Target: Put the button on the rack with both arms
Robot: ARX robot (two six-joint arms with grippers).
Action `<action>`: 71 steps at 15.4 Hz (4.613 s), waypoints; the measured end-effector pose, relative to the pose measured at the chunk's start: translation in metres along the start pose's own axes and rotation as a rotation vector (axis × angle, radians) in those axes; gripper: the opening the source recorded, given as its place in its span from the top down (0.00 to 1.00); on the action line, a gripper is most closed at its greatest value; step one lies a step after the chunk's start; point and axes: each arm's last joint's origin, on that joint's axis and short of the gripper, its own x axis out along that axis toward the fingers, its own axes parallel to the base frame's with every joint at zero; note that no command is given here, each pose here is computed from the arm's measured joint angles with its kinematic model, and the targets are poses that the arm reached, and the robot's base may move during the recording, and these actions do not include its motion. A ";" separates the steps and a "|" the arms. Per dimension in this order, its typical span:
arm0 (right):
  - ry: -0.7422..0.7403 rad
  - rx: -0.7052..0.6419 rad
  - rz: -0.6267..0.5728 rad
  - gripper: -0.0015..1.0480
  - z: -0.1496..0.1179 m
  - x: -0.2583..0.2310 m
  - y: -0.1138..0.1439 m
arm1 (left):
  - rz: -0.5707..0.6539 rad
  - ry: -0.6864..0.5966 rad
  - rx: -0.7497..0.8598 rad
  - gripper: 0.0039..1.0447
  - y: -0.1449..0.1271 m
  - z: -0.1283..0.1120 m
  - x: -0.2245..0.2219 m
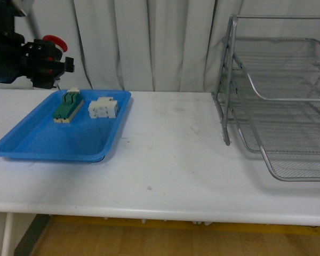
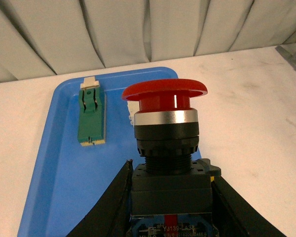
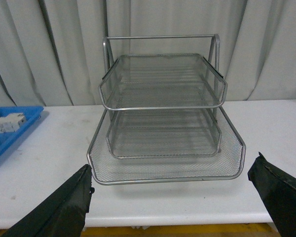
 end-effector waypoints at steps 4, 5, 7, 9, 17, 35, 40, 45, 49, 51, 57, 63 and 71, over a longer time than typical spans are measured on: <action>0.000 0.000 0.000 0.06 0.000 0.000 0.000 | -0.014 -0.076 -0.068 0.66 -0.027 -0.028 -0.083; 0.000 0.000 0.000 0.06 0.000 0.000 0.000 | 0.001 -0.052 -0.099 0.66 -0.026 -0.042 -0.090; 0.000 0.000 0.000 0.06 0.000 0.000 0.000 | 0.020 -0.047 -0.164 0.66 -0.021 -0.056 -0.099; 0.000 0.000 0.000 0.06 0.000 0.000 0.000 | 0.025 -0.035 -0.196 0.66 -0.021 -0.062 -0.101; 0.000 0.000 0.000 0.06 0.000 0.000 0.000 | 0.010 -0.034 -0.209 0.66 -0.026 -0.066 -0.101; 0.000 0.000 -0.002 0.06 0.000 0.000 0.000 | -0.239 0.025 -0.192 0.66 -0.110 -0.026 -0.041; 0.000 0.000 -0.002 0.06 0.000 0.000 0.000 | -0.349 0.171 -0.102 0.66 -0.170 -0.023 0.003; 0.000 0.000 -0.002 0.06 0.000 0.000 0.000 | -0.286 0.299 -0.018 0.66 -0.171 -0.029 0.041; 0.000 0.000 -0.002 0.06 0.000 0.000 0.000 | -0.204 0.376 -0.011 0.66 -0.158 -0.032 0.075; 0.000 0.000 -0.002 0.06 0.000 0.000 0.000 | -0.188 0.368 -0.031 0.66 -0.155 -0.025 0.087; 0.000 0.000 -0.002 0.06 0.000 0.000 0.000 | -0.237 0.389 -0.141 0.26 -0.155 -0.025 0.091; 0.000 0.000 -0.002 0.06 0.000 0.000 0.000 | -0.274 0.326 -0.169 0.06 -0.150 -0.011 0.064; 0.000 0.000 -0.002 0.06 0.000 0.000 0.000 | -0.340 0.081 -0.158 0.06 -0.132 0.001 -0.023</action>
